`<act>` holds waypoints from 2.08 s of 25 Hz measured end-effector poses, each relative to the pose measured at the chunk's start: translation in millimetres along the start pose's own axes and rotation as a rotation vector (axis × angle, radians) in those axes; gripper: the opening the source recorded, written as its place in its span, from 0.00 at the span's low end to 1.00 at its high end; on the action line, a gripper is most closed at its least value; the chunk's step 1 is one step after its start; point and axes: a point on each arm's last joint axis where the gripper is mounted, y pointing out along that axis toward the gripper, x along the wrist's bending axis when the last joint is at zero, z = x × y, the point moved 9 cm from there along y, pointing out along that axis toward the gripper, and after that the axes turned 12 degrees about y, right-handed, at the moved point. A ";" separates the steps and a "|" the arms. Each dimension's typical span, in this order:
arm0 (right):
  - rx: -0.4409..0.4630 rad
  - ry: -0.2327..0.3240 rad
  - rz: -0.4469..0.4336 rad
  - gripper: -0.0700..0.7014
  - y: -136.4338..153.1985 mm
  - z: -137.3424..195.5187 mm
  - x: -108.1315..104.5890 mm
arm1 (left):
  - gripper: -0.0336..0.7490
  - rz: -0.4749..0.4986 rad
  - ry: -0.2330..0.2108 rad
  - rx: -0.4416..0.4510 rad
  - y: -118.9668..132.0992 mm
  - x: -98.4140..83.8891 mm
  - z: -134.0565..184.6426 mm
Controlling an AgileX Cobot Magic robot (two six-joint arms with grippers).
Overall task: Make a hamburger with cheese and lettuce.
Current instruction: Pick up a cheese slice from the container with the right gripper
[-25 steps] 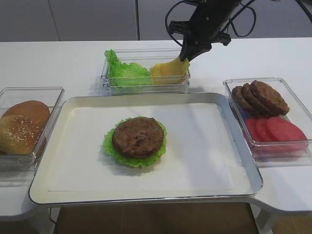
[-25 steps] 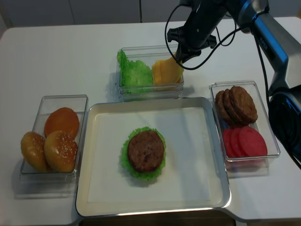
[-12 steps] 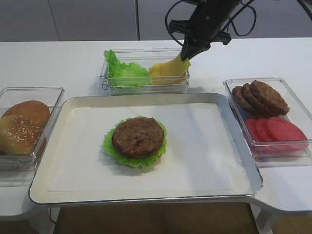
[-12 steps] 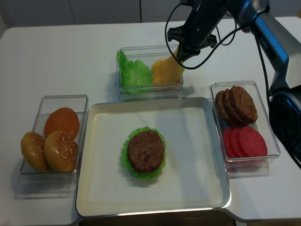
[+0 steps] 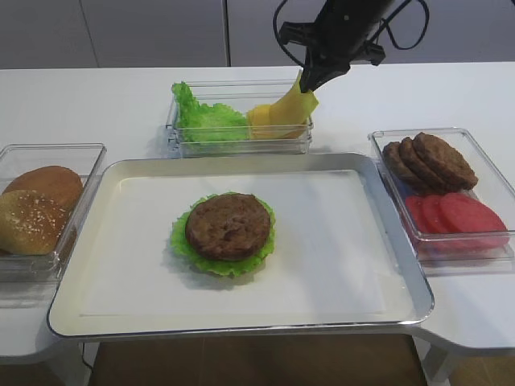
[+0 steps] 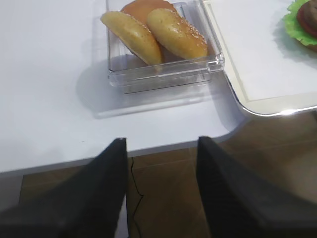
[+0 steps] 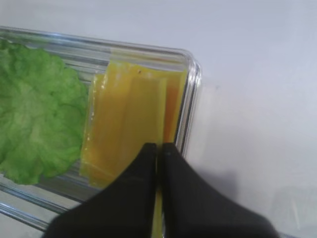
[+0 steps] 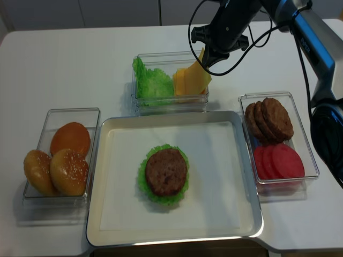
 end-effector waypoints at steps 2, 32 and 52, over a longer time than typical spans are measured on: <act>-0.005 -0.001 -0.005 0.15 -3.0 -0.4 1.9 | 0.48 0.000 0.000 0.000 0.0 0.0 0.0; -0.071 -0.017 -0.006 0.37 -19.0 -9.7 7.3 | 0.48 0.000 0.000 0.000 0.0 0.0 0.0; -0.033 -0.014 0.036 0.42 1.3 -6.2 -7.0 | 0.48 0.000 0.000 0.000 0.0 0.0 0.0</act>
